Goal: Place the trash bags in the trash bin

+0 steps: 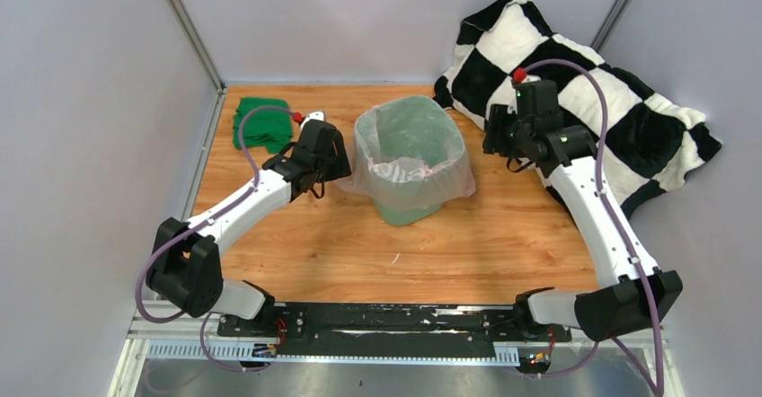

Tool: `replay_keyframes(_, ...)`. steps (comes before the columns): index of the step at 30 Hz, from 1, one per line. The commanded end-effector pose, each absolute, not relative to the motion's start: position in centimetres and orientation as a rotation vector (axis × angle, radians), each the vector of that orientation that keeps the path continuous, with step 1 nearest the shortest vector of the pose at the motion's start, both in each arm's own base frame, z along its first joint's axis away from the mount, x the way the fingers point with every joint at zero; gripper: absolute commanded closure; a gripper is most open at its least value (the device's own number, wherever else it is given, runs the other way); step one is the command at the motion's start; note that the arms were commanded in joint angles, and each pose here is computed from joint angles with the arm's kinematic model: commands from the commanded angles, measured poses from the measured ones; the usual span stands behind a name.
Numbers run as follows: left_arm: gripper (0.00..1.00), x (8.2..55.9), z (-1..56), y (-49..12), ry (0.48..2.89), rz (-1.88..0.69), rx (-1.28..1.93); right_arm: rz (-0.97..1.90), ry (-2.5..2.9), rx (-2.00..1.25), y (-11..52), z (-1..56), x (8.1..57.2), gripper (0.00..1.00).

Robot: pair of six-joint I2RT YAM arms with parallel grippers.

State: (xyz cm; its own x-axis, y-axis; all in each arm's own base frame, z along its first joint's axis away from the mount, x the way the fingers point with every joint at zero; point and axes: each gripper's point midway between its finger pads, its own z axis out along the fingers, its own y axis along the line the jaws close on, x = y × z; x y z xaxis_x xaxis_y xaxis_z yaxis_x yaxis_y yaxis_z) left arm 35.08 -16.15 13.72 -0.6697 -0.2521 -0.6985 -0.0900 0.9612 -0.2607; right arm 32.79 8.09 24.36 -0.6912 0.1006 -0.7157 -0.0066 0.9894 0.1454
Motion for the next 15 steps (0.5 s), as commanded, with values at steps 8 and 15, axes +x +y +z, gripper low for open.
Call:
replay_keyframes(8,0.13,34.1,17.9,-14.2,2.233,-0.214,-0.226,0.229,2.191,-0.327,15.6,33.6,32.2,0.47)
replay_keyframes(15,0.01,33.2,20.2,-13.4,2.189,-0.216,-0.205,0.239,2.229,-0.615,23.3,31.8,32.5,0.58)
